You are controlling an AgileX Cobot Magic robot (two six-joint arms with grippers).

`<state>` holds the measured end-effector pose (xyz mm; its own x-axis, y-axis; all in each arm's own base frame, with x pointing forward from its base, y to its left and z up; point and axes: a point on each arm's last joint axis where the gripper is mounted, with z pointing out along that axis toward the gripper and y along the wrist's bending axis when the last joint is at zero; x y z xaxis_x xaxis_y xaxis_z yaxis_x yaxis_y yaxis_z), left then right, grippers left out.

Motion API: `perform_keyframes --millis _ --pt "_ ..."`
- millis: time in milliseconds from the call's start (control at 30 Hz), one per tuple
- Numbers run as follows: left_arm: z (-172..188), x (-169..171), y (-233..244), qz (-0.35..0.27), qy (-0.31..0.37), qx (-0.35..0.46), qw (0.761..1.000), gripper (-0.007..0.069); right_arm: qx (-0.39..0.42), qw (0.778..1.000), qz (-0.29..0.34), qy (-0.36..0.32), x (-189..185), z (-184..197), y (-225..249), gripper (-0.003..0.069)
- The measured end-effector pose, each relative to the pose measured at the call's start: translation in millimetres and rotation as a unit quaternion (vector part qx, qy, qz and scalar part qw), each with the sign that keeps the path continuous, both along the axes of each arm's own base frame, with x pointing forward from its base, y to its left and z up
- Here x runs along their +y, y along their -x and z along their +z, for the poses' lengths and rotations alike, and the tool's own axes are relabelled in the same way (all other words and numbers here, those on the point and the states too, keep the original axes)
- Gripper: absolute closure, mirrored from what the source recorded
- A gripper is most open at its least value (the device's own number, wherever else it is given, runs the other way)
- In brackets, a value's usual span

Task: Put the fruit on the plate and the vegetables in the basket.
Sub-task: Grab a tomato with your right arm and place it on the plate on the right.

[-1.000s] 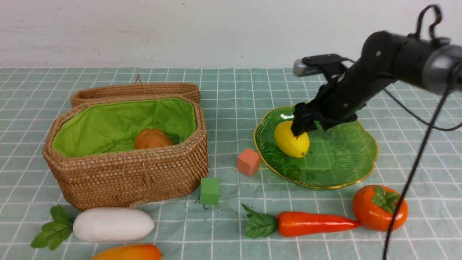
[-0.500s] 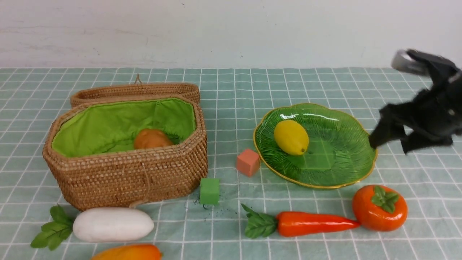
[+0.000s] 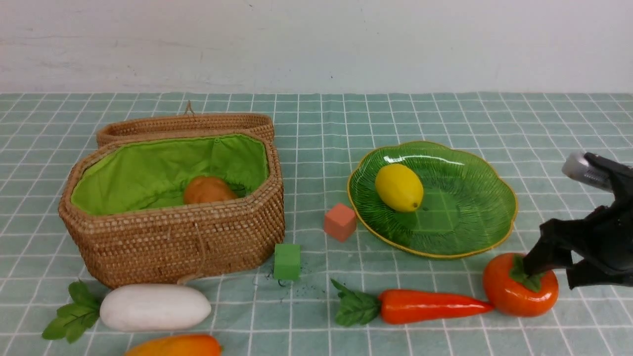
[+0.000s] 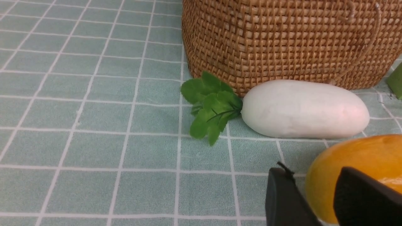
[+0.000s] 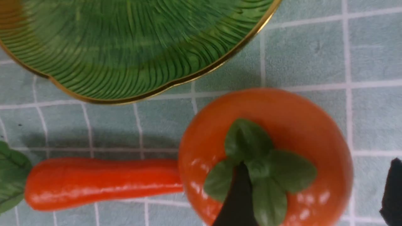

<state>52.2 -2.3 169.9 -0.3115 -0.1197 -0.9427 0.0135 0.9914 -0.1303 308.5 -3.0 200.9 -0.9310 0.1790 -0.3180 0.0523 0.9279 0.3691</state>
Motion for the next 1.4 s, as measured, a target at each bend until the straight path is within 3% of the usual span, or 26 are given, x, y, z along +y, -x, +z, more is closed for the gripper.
perform_keyframes --millis 100,233,500,867,1000,1167,1400 --pt "0 0 0 0.000 0.000 0.000 1.000 0.0386 0.021 1.000 0.002 -0.022 2 -18 -7 0.0111" --pt "0 0 0 0.000 0.000 0.000 1.000 0.0386 0.025 0.999 0.019 -0.035 4 -22 -9 0.0181" --pt "0 0 0 0.000 0.000 0.000 1.000 0.0386 0.019 0.997 0.068 -0.022 6 -12 0 0.0183" --pt "0 0 0 0.000 0.000 0.000 1.000 0.0386 -0.080 0.994 0.078 -0.003 8 50 17 0.0185" --pt "0 0 0 0.000 0.000 0.000 1.000 0.0386 -0.135 0.988 0.067 -0.020 10 81 6 0.0185" --pt "0 0 0 0.000 0.000 0.000 1.000 0.0386 -0.185 0.982 0.028 -0.032 7 94 -21 0.0186" --pt "0 0 0 0.000 0.000 0.000 1.000 0.0386 -0.192 0.979 -0.043 -0.059 -1 51 -66 0.0186"
